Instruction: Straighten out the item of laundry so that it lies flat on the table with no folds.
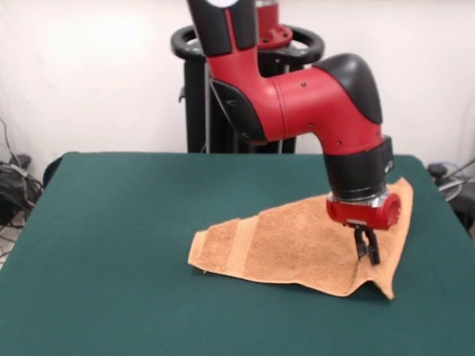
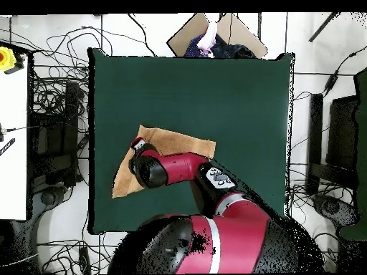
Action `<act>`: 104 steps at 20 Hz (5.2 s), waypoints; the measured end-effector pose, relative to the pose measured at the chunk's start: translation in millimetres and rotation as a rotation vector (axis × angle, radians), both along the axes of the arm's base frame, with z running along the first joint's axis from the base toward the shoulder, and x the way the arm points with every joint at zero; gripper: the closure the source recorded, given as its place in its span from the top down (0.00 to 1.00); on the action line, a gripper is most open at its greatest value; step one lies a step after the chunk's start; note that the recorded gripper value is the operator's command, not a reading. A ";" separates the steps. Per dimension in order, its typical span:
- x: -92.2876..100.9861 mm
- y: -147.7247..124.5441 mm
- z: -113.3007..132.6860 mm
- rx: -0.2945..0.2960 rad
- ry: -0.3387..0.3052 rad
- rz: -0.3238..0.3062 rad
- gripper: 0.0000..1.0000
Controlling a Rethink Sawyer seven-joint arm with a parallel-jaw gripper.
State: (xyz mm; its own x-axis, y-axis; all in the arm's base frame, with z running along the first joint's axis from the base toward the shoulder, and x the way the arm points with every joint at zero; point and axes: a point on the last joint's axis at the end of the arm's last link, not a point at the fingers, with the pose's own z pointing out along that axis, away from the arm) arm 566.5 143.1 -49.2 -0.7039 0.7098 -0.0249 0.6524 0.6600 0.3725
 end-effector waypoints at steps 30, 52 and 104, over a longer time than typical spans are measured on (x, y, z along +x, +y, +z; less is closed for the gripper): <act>-7.5 17.3 77.5 0.173 -0.035 0.015 0.00; -9.0 22.8 139.2 0.234 -0.077 0.066 0.00; -41.9 143.3 61.3 0.155 -0.118 0.185 1.00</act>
State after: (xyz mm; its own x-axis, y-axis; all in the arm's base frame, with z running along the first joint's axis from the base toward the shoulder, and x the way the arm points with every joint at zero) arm 524.6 286.4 12.1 -0.8205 0.5714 -0.0160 0.4721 0.6932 0.5446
